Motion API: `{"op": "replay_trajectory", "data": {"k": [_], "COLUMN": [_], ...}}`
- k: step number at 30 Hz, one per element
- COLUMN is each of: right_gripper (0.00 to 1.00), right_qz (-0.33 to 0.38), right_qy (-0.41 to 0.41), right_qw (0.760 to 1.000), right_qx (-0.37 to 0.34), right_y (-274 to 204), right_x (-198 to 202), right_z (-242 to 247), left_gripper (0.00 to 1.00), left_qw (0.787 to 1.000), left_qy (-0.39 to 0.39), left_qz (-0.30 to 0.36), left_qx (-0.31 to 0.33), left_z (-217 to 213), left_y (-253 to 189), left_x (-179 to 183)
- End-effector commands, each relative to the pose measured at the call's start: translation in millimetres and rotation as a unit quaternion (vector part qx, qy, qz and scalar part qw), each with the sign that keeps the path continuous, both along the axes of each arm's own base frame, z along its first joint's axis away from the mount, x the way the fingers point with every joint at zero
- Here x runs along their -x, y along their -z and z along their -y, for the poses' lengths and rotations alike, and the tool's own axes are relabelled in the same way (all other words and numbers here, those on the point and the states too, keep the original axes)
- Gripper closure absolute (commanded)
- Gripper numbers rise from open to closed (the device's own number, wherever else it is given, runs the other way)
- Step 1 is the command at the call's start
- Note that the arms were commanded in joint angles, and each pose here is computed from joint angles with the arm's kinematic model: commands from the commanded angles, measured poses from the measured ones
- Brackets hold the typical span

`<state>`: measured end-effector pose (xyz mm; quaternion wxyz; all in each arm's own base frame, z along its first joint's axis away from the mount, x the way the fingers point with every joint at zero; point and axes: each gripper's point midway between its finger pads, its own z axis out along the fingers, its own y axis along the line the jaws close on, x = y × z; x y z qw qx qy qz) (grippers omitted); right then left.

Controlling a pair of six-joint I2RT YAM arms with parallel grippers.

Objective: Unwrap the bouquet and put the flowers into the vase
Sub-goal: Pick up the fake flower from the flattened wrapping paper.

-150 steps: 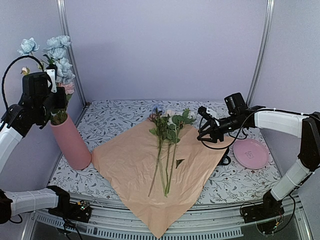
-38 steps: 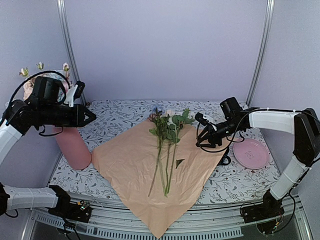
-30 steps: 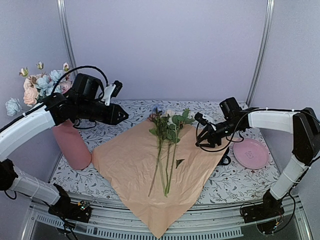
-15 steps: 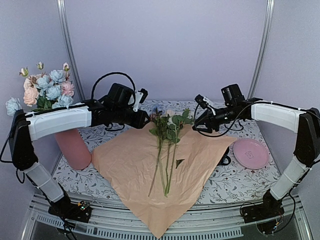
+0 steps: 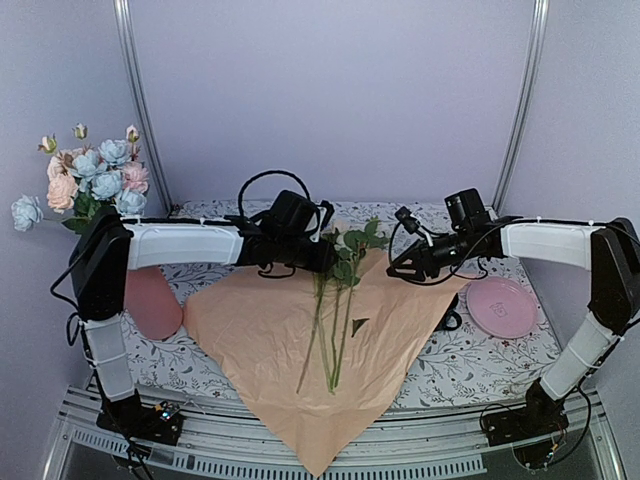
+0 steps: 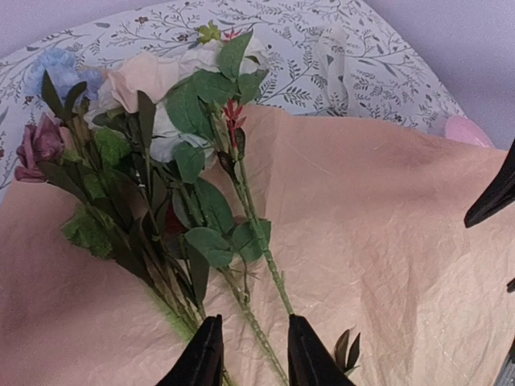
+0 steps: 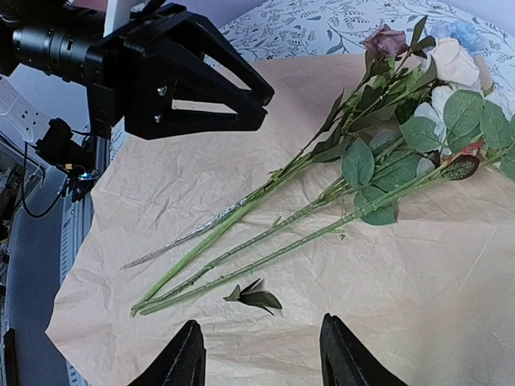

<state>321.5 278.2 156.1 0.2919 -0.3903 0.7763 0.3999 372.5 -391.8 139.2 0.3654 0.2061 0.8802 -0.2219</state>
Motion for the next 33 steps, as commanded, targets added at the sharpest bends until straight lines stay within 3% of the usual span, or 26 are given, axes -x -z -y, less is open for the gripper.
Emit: {"op": "replay_trajectory", "data": {"k": [1,16,24,33], "right_gripper": [0.49,0.49,0.49,0.49], "right_qz": [0.0,-0.011,-0.011,-0.009], "right_qy": [-0.01,-0.028,-0.034,-0.036], "right_qw": [1.0,0.999,0.999,0.999], "right_qx": [-0.025,-0.023,-0.024,-0.022], "right_y": [-2,16,17,18], "right_x": [2,3,5,7], "right_z": [-4,-7,-7,-6], "left_gripper": [0.69,0.68,0.68,0.76], "left_qw": [0.999,0.989,0.984,0.98], "left_qy": [-0.045,-0.066,-0.053,-0.057], "left_qz": [-0.013,-0.083,-0.129,-0.146], "left_qx": [0.015,-0.102,-0.114,-0.12], "left_z": [20,-19,-25,-25], "left_y": [5,67,92,102], "left_x": [7,79,98,99]}}
